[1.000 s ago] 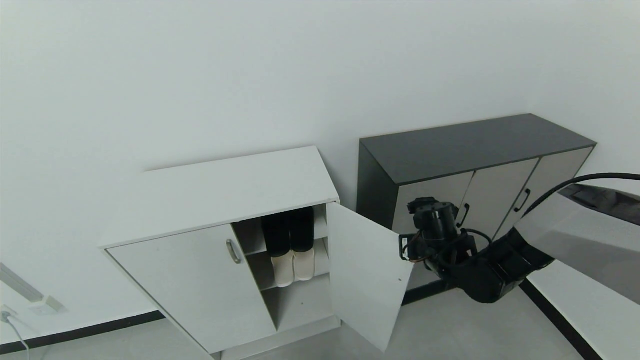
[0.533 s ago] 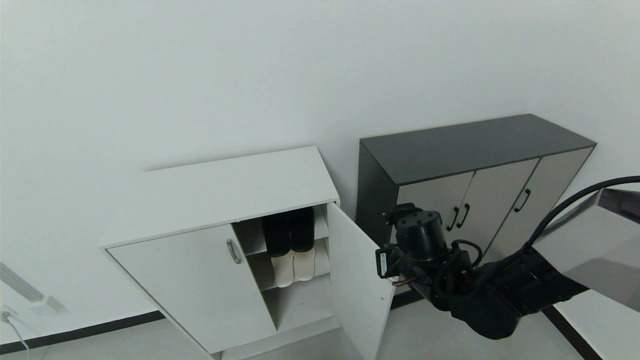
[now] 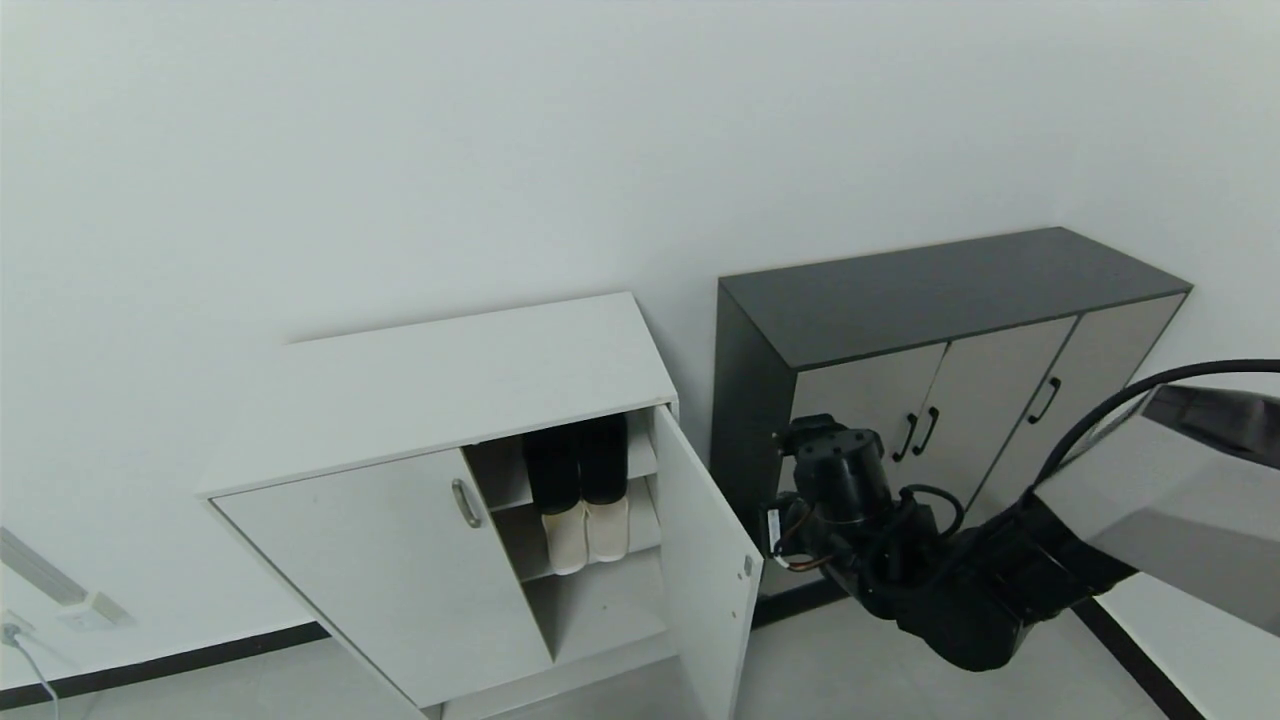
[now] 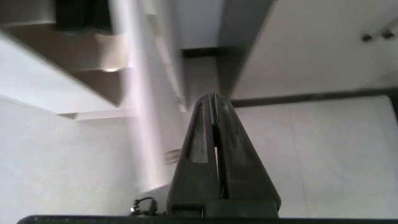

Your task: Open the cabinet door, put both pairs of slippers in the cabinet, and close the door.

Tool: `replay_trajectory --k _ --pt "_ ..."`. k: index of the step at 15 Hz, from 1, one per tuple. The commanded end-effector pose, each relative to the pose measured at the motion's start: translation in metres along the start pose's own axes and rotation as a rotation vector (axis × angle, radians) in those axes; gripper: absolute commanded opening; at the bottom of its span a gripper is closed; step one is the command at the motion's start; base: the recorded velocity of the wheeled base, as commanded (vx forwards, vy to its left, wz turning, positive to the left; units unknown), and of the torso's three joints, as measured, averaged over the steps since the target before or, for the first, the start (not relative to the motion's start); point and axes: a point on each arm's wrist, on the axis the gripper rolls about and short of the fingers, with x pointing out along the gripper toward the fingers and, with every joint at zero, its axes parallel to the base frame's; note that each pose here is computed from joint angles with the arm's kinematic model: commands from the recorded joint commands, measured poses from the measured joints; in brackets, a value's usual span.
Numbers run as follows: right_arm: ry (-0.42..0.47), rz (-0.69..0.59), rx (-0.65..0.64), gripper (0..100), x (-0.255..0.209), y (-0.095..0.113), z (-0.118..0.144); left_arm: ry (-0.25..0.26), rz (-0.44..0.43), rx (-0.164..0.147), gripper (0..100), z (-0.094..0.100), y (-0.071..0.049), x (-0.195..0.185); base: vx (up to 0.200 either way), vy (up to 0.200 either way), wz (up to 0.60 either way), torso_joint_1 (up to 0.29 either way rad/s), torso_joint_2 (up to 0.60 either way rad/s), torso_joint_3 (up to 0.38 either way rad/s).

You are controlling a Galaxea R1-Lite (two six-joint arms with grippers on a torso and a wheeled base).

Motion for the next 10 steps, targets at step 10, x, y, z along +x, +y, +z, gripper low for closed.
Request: replay_trajectory --k 10 --pt "-0.030 0.154 0.030 0 -0.007 0.052 -0.028 0.002 0.001 -0.005 0 0.000 0.000 0.000 0.000 0.000 0.00 0.000 0.00 0.000"
